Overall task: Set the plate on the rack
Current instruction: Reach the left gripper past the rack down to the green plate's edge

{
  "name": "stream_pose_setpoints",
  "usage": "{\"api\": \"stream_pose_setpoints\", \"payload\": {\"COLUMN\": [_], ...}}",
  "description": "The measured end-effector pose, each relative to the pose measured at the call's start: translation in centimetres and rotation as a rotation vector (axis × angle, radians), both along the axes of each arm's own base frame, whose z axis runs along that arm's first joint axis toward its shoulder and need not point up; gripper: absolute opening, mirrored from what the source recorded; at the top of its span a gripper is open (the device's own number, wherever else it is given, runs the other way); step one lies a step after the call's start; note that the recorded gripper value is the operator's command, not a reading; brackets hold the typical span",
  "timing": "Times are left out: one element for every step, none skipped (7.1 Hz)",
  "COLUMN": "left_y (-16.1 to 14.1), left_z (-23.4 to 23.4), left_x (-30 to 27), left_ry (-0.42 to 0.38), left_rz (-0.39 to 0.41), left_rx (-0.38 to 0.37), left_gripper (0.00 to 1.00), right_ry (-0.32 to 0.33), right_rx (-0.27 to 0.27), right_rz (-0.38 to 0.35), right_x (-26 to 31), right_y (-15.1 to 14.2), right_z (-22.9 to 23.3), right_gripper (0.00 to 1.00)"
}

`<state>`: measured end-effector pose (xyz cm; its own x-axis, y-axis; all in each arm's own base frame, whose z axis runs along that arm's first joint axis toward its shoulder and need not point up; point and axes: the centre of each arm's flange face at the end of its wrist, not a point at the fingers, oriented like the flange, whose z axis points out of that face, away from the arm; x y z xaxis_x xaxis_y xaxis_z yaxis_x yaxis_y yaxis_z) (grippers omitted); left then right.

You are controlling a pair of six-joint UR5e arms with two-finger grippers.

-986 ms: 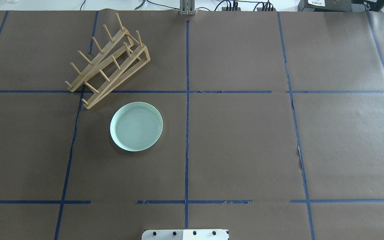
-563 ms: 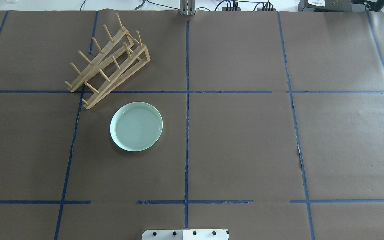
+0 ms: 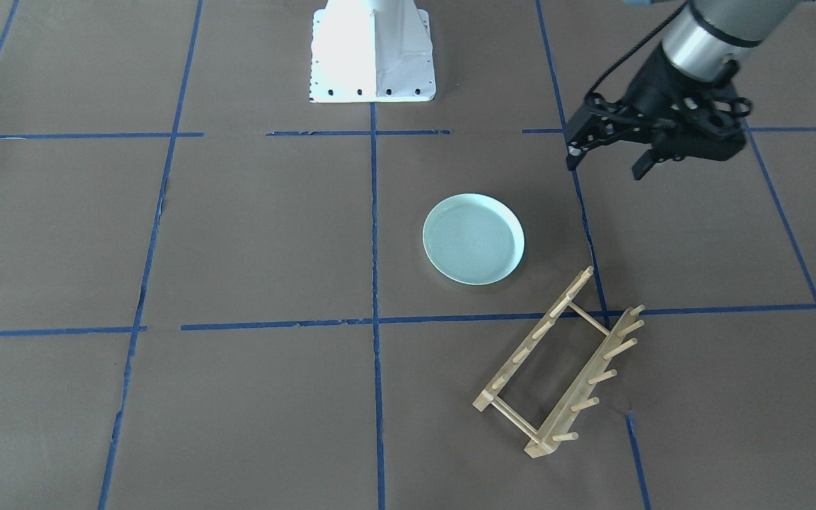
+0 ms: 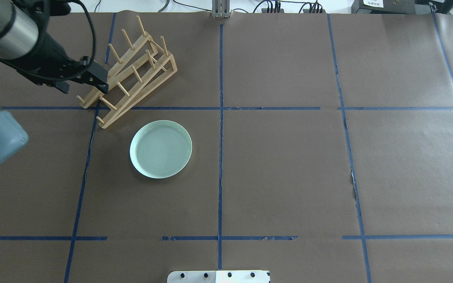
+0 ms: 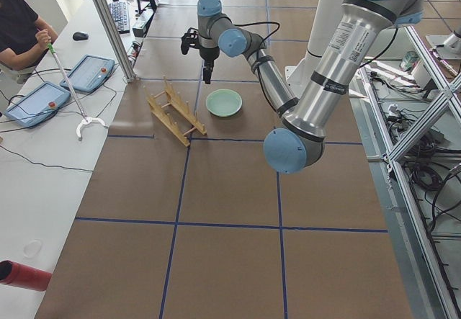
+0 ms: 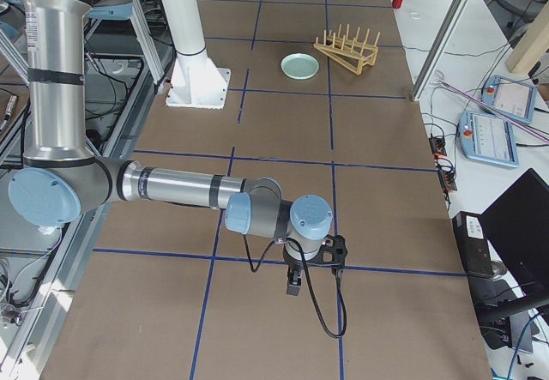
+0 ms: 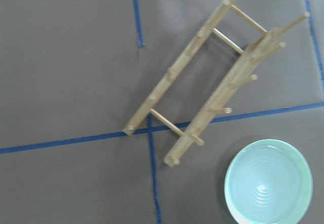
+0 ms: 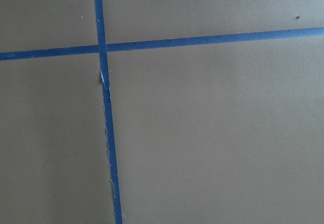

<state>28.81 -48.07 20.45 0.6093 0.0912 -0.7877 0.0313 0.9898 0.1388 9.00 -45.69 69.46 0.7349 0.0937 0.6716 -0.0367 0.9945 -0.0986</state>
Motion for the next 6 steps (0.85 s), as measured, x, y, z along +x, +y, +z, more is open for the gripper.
{"api": "stream_pose_setpoints", "payload": {"left_y": [1.6, 2.5, 3.4, 4.0, 4.3, 4.3], "left_z": [-1.5, -2.7, -3.3, -3.6, -3.9, -3.8], "left_x": [4.9, 8.5, 11.7, 15.1, 18.3, 21.1], "left_ry": [-0.028, -0.048, -0.075, -0.11, -0.139, -0.163], "left_rz": [-0.013, -0.023, -0.024, -0.031, -0.037, -0.033], "left_rx": [0.004, 0.005, 0.019, 0.03, 0.022, 0.013], "left_gripper": [1.0, 1.0, 1.0, 1.0, 1.0, 1.0], "right_ry": [0.0, 0.0, 0.0, 0.0, 0.0, 0.0], "right_rx": [0.0, 0.0, -0.001, -0.001, -0.001, -0.001], "right_rz": [0.0, 0.0, 0.0, 0.001, 0.001, 0.0], "right_x": [0.0, 0.0, 0.0, 0.0, 0.0, 0.0], "right_y": [0.0, 0.0, 0.0, 0.0, 0.0, 0.0], "right_z": [0.0, 0.0, 0.0, 0.0, 0.0, 0.0], "right_gripper": [1.0, 1.0, 1.0, 1.0, 1.0, 1.0]}}
